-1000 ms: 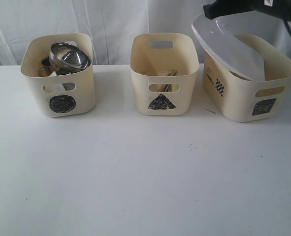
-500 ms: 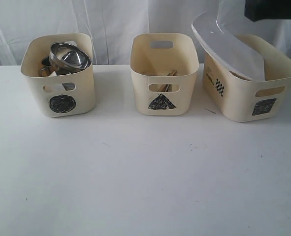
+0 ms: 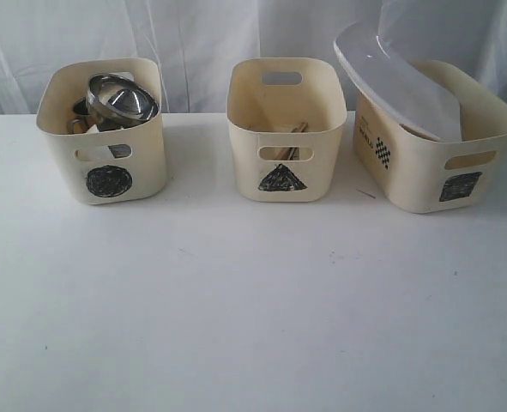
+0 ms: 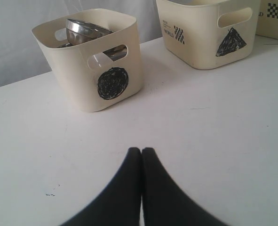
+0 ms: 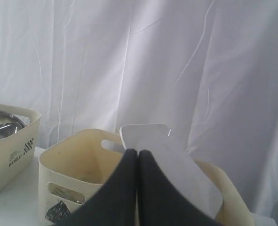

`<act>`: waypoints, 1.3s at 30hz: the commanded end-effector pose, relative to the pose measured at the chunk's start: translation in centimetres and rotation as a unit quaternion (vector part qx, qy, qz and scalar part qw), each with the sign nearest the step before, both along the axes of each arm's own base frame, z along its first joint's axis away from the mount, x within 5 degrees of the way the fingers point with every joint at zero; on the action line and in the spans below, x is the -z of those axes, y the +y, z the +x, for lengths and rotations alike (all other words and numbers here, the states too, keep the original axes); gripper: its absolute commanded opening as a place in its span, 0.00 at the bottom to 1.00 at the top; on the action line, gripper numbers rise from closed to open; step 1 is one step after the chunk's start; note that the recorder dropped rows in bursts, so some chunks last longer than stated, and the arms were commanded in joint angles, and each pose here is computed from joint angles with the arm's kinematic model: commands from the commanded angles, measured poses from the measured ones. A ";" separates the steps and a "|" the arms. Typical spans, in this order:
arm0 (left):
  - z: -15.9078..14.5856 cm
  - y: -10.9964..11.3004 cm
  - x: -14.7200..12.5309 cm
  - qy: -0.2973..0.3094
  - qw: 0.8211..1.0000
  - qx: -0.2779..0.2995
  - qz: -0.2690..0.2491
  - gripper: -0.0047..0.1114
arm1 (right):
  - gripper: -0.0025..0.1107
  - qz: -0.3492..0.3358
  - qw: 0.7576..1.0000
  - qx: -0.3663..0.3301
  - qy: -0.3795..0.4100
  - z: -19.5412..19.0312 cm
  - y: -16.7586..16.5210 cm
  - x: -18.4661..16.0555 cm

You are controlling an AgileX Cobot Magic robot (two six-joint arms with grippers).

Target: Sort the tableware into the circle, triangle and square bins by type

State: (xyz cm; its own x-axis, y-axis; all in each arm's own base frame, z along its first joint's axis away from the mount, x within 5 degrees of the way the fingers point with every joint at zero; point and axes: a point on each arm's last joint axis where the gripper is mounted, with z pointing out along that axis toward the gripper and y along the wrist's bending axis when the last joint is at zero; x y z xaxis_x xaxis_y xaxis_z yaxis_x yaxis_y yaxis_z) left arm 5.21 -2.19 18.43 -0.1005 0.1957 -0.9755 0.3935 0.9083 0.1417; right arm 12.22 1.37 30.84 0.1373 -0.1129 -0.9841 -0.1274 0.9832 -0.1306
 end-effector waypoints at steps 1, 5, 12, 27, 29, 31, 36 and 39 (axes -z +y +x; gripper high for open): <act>0.0 0.0 0.1 -0.001 1.000 0.000 -0.001 0.04 | 0.02 0.005 0.999 0.036 0.021 -2.0 -0.7 1.0; 0.0 0.0 0.1 -0.001 1.000 0.000 -0.001 0.04 | 0.02 0.003 0.996 0.067 0.058 -2.9 -1.3 1.7; 0.0 0.0 0.1 -0.001 1.000 0.000 -0.001 0.04 | 0.02 0.003 0.995 0.074 0.068 -3.0 -1.4 1.9; 0.0 0.0 0.1 -0.001 1.000 0.000 -0.001 0.04 | 0.02 0.002 0.995 0.074 0.068 -3.0 -1.4 1.9; 0.0 0.0 0.1 -0.001 1.000 0.000 -0.001 0.04 | 0.02 0.002 0.995 0.074 0.068 -3.0 -1.4 1.9; 0.0 0.0 0.1 -0.001 1.000 0.000 -0.001 0.04 | 0.02 0.004 0.995 0.071 0.067 -3.0 -1.4 2.1; 0.0 0.0 0.1 -0.001 1.000 0.000 -0.001 0.04 | 0.02 0.041 0.991 0.073 0.106 -3.3 -1.4 4.8; 0.0 0.0 0.1 -0.001 1.000 0.000 -0.001 0.04 | 0.02 0.065 0.989 0.071 0.109 -4.3 -1.4 6.7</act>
State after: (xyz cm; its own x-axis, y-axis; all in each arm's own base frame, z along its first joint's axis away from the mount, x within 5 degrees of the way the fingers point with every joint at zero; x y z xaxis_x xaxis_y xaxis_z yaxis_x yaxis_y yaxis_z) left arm 5.21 -2.19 18.43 -0.1005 0.1957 -0.9755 0.3935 0.9083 0.1417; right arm 8.69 0.01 25.59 -0.0844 -0.0323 -0.9959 -0.0055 0.9995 -0.0319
